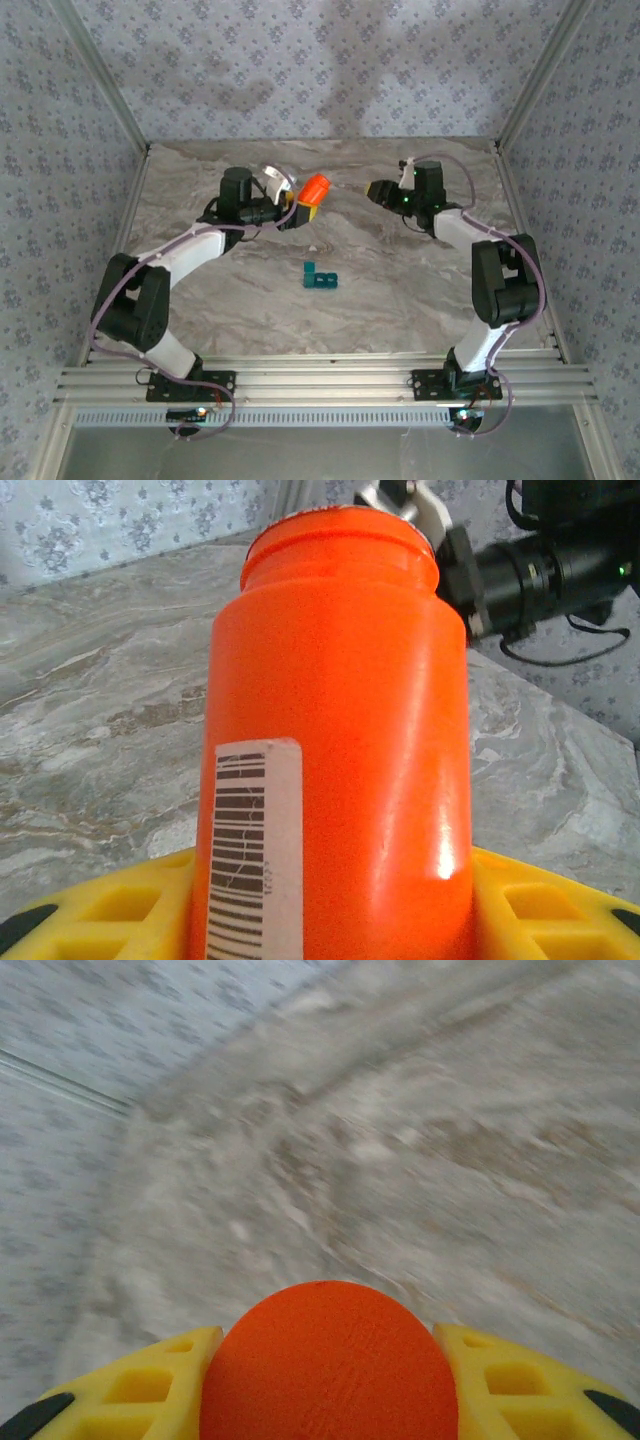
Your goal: Sort the pills into containers
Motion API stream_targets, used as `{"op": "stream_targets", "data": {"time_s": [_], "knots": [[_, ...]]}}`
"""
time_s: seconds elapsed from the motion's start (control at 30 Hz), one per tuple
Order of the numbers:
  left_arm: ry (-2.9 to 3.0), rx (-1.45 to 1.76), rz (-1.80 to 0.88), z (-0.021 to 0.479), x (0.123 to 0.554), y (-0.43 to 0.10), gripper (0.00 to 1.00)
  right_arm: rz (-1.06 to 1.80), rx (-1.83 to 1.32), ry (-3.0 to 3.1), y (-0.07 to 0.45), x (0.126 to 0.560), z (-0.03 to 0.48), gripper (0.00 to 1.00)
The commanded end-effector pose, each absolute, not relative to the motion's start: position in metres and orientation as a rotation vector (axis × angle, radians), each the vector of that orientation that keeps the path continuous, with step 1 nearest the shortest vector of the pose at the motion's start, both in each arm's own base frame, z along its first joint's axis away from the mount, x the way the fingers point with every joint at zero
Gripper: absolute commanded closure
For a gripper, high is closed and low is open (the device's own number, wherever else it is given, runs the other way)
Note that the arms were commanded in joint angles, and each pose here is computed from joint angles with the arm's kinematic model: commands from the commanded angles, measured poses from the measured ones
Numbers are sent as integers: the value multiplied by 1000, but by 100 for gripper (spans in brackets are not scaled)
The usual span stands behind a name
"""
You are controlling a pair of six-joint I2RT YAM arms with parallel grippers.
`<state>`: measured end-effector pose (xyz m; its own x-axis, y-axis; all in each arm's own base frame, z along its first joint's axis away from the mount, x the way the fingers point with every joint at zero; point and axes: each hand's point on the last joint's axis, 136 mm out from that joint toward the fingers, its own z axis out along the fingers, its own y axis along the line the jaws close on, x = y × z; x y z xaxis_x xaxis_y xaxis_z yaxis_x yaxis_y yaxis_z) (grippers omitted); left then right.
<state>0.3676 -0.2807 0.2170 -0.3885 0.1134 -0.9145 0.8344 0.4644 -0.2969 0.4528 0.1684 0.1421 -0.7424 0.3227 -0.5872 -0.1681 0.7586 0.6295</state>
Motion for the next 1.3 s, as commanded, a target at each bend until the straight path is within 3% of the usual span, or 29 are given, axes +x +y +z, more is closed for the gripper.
{"op": "stream_targets", "data": {"time_s": [0.0, 0.33, 0.7, 0.8, 0.97, 1.27], "knots": [[1722, 771, -942, 241, 364, -275, 100, 537, 82, 2388, 145, 431, 102, 62], [1754, 714, -875, 232, 341, -272, 100, 129, 29, 2527, 135, 401, 40, 60], [1774, 678, -820, 228, 324, -266, 100, 106, 44, 2629, 136, 384, -4, 50], [1780, 674, -813, 228, 322, -265, 100, 120, 48, 2652, 137, 380, -11, 44], [1784, 671, -795, 228, 317, -263, 100, 167, 48, 2655, 142, 378, -6, 30], [1811, 678, -782, 220, 308, -262, 100, 316, 46, 2589, 154, 376, 44, 27]]}}
